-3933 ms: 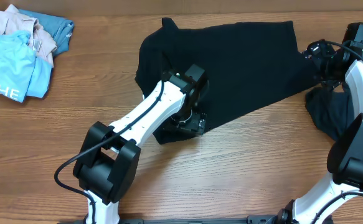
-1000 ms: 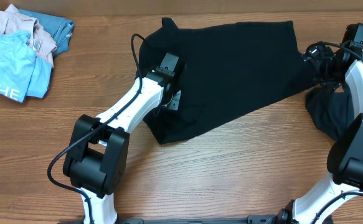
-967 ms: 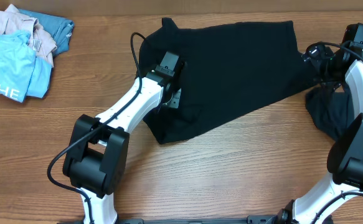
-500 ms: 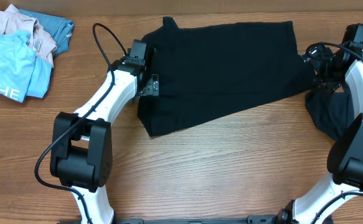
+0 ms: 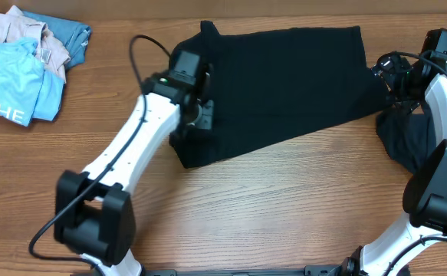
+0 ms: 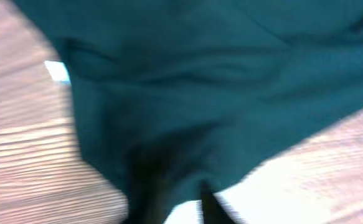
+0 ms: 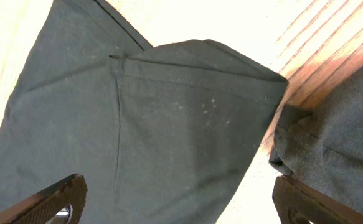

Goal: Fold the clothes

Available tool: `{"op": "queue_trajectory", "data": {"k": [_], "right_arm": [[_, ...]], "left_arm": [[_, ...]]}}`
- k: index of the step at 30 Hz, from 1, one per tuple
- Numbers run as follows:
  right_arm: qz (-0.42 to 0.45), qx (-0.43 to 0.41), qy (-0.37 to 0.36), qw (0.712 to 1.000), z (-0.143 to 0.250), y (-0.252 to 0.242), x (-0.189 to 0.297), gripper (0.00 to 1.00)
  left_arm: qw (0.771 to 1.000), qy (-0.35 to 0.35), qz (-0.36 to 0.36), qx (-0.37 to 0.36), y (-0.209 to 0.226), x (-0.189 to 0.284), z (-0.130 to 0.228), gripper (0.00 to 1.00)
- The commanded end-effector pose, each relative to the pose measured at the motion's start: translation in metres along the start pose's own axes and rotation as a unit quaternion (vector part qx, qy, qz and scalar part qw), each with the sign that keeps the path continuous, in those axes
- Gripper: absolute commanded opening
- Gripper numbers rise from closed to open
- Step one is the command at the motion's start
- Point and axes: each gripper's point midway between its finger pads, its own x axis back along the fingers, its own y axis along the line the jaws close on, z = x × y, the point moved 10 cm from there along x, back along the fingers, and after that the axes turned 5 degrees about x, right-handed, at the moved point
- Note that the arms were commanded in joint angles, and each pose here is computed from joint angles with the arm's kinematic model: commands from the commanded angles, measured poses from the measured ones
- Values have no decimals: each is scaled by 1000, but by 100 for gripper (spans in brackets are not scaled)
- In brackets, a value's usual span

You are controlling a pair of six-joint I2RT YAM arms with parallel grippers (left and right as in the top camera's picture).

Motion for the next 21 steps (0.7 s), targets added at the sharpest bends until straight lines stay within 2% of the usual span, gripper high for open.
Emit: {"op": "queue_trajectory", "data": {"k": [1,7,14,18,21], "right_arm": [[-10,7,-26,1000,-7,7,20,100],[-9,8,-25,1000,-6,7,20,100],[-9,8,-25,1000,-6,6,20,100],[-9,8,-25,1000,-6,6,20,100],[-9,8,-25,1000,-6,6,20,100]], "left_arm": [[997,67,30,2,-24,-41,10,4],[989,145,-10,11,-17,-93,24,4],[984,157,-83,16,-2,-121,29,4],[970,172,-167,46,32,-113,29,4],[961,190,-180,94,70,-108,23,4]]}}
